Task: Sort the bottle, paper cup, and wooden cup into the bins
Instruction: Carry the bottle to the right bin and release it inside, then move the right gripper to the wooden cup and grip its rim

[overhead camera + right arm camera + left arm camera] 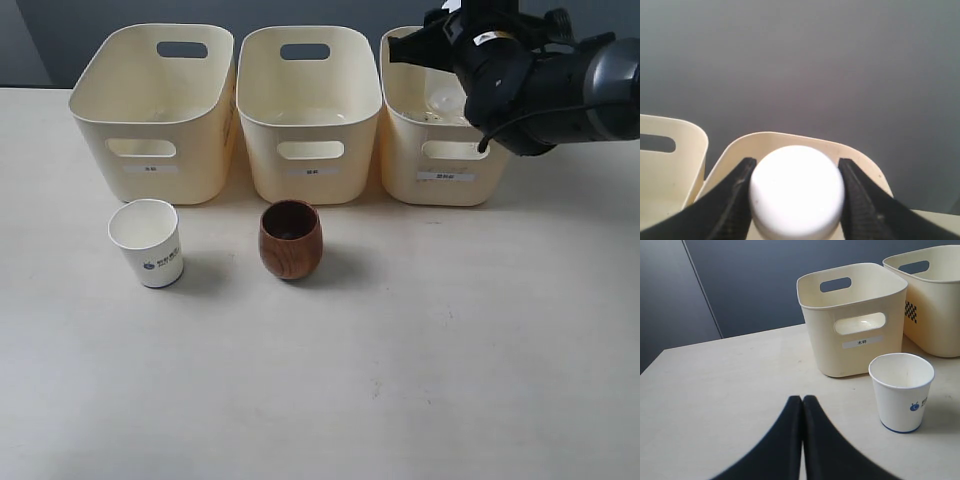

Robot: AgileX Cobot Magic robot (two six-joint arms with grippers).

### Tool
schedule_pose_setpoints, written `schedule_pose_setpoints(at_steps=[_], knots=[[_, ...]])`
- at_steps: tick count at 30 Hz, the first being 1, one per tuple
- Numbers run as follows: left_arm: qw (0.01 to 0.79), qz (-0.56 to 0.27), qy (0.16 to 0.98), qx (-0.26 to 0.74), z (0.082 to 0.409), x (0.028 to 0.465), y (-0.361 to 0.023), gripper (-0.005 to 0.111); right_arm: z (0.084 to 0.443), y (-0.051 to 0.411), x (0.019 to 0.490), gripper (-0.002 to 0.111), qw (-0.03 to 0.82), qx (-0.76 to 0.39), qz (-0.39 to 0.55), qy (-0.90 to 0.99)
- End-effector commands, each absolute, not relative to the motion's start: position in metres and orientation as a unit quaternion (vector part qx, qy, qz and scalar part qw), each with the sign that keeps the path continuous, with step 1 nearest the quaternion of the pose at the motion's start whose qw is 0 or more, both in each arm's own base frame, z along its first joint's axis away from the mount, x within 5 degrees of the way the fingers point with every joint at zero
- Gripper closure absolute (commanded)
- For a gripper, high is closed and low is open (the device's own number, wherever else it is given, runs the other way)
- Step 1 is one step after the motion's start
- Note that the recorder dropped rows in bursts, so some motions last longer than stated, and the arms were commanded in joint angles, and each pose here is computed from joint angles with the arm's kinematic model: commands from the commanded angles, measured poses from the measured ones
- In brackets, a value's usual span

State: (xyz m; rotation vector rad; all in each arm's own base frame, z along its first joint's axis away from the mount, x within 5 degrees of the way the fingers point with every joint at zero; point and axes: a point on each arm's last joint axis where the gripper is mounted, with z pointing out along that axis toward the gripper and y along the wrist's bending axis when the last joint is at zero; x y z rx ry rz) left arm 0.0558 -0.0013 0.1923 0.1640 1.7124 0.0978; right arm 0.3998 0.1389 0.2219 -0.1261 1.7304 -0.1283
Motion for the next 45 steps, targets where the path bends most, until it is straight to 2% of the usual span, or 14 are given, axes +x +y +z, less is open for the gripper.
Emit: schedule_pose_setpoints(at_steps=[1,3,4,9,10,12,20,27,33,45], knots=[[0.653,0.041,0.753,0.072,0.192,0.056,-0.001,0.107,0.218,0.138,0.402,0.109,0.643,-0.06,-0.059,0.761],[0.653,0.041,0.753,0.072,0.192,0.056,-0.001,0.107,0.217,0.139,0.402,0.103,0.642,-0.062,-0.059,0.762],[0.653,0.041,0.753,0.072,0.192,0.056,-0.001,0.107,0.217,0.139,0.402,0.096,0.642,-0.064,-0.058,0.762],[0.653,0.041,0.753,0.072,0.192,0.056,-0.001,0.107,0.217,0.138,0.402,0.044,0.64,-0.057,-0.056,0.764],[0.653,0.041,0.753,0.072,0.192,0.056,-0.001,0.107,0.217,0.138,0.402,0.036,0.639,-0.049,-0.056,0.765],[0.653,0.041,0.753,0.072,0.192,0.056,-0.001,0.107,0.217,0.134,0.402,0.029,0.641,-0.024,-0.059,0.765],[0.653,0.041,0.753,0.072,0.192,0.056,-0.001,0.107,0.217,0.133,0.402,0.03,0.64,-0.015,-0.058,0.766],[0.653,0.041,0.753,0.072,0.192,0.056,-0.001,0.107,0.25,0.136,0.39,0.03,0.638,-0.015,-0.001,0.77],[0.653,0.041,0.753,0.072,0.192,0.056,-0.001,0.107,0.261,0.153,0.369,0.03,0.55,-0.087,0.102,0.824],[0.653,0.041,0.753,0.072,0.192,0.056,-0.001,0.107,0.242,0.177,0.339,0.03,0.372,-0.173,0.226,0.884]])
